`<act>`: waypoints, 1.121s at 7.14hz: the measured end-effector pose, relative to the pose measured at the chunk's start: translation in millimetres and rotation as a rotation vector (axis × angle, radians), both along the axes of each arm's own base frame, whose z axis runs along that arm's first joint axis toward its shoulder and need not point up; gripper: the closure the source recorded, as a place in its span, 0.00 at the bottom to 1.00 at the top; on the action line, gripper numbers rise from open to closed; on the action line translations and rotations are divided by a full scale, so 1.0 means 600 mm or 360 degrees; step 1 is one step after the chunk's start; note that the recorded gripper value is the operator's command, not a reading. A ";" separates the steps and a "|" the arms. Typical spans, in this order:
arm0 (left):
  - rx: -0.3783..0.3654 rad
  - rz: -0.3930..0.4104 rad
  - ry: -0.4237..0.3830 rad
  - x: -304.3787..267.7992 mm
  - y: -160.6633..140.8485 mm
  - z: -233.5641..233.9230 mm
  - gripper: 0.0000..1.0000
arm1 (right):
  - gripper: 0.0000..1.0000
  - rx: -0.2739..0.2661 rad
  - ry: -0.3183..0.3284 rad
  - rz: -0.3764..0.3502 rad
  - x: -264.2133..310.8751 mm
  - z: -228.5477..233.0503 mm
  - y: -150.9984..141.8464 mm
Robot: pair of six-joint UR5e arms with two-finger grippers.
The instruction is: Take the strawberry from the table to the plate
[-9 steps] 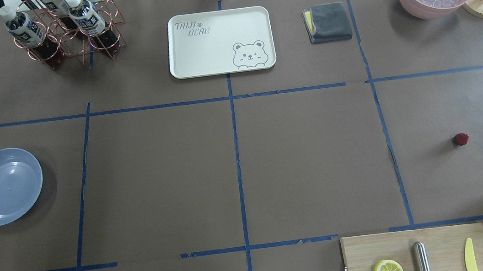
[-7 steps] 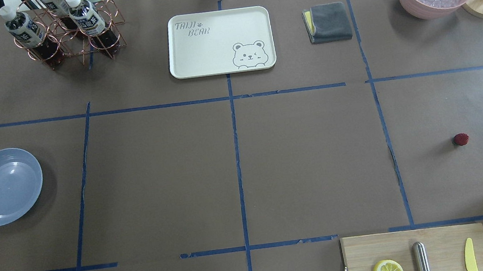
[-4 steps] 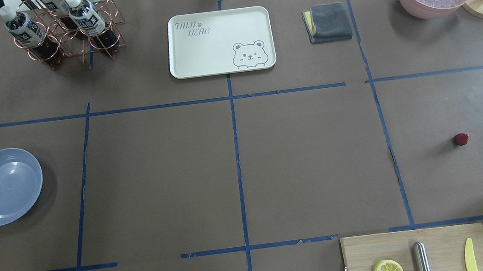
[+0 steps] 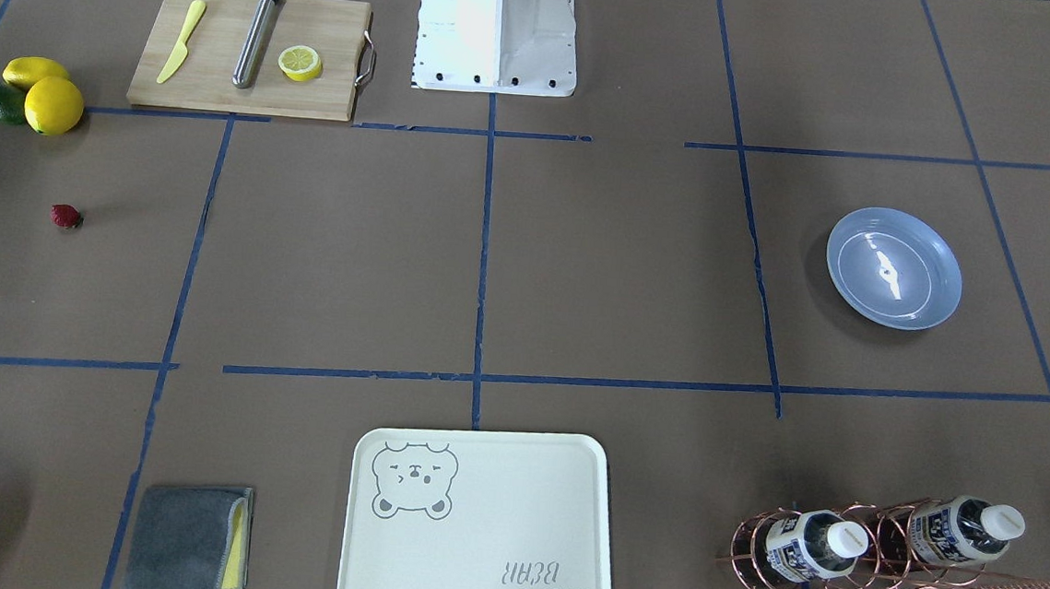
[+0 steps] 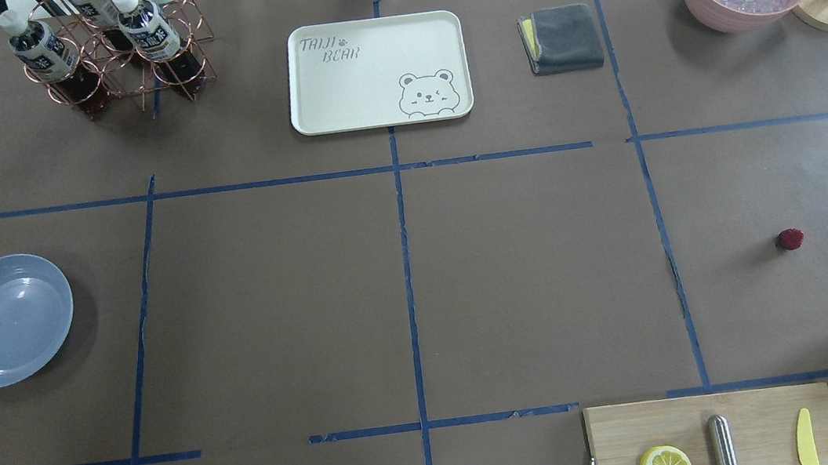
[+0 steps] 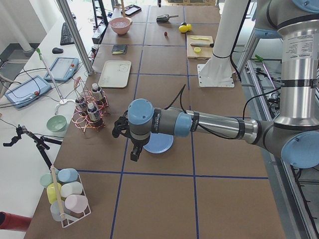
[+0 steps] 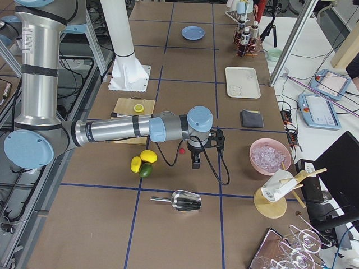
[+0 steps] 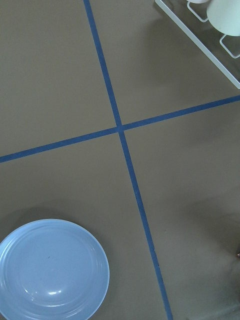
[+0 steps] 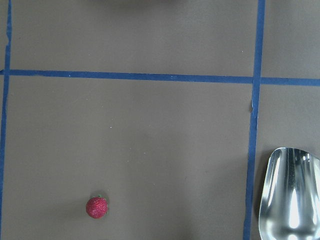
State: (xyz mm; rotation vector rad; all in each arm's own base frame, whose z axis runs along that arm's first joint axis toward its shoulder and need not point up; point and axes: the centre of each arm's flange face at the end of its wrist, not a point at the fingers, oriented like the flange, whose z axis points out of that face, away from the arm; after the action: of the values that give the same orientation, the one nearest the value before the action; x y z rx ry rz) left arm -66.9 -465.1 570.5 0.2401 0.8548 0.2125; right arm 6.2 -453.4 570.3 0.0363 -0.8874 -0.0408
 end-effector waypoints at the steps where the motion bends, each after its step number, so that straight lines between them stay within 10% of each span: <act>1: -0.0001 0.0030 0.0001 0.015 -0.003 0.002 0.00 | 0.00 0.0001 -0.0001 -0.0002 0.000 0.000 0.001; 5: 0.0141 0.0240 0.0047 0.129 -0.032 0.085 0.00 | 0.00 0.0021 -0.0042 -0.0025 -0.007 -0.001 0.004; 8: 0.0004 0.0307 0.0085 0.246 -0.033 0.105 0.00 | 0.00 0.0089 -0.0054 -0.0053 -0.018 0.000 0.007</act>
State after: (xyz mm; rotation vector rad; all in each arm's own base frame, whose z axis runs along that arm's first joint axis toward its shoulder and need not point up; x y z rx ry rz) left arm 80.5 -484.8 633.4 0.1659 0.9311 0.3886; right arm -4.6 -449.0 570.5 0.0747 -0.9208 -0.0964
